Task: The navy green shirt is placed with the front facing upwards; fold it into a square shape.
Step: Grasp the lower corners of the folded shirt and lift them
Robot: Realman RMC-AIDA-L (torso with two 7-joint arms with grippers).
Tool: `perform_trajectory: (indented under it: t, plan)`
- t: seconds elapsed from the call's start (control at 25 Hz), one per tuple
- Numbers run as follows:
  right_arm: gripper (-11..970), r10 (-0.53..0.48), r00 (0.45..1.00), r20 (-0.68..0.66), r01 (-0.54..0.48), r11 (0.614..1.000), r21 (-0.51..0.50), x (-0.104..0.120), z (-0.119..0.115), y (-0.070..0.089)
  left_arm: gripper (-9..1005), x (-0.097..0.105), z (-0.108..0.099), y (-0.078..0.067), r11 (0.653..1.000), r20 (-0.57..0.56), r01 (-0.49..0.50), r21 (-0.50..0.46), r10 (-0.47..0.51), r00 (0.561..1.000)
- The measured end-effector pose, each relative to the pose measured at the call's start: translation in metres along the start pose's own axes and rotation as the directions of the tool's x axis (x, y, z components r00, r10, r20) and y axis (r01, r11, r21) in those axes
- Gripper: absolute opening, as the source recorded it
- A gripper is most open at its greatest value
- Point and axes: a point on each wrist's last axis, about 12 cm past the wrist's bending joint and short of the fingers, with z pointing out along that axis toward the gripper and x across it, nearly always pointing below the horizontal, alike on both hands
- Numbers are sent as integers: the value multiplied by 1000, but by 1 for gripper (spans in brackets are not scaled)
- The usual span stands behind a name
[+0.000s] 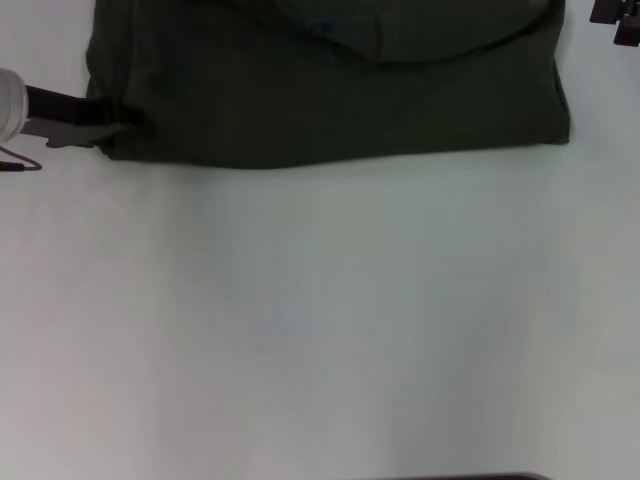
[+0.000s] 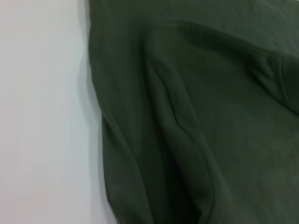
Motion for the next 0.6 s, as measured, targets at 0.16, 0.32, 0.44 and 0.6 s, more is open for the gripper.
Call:
perform_trajectory:
  t: [0.16, 0.32, 0.44, 0.6]
  plan:
    - [916, 5, 1000, 2, -5, 1000, 0, 0, -1, 0, 486, -2, -2, 0, 1000, -11, 1, -7, -2, 1000]
    - [917, 6, 1000, 0, -6, 1000, -2, -1, -1, 0, 347, -2, -1, -3, 1000, -19, -8, -5, 8, 1000]
    - [917, 12, 1000, -2, -12, 1000, -2, -1, -1, 0, 258, -1, 0, -4, 1000, -28, -11, 1, 11, 1000]
    - [917, 13, 1000, -4, -13, 1000, 1, -2, -2, 0, 176, -1, -2, -5, 1000, -47, -19, 10, 19, 999]
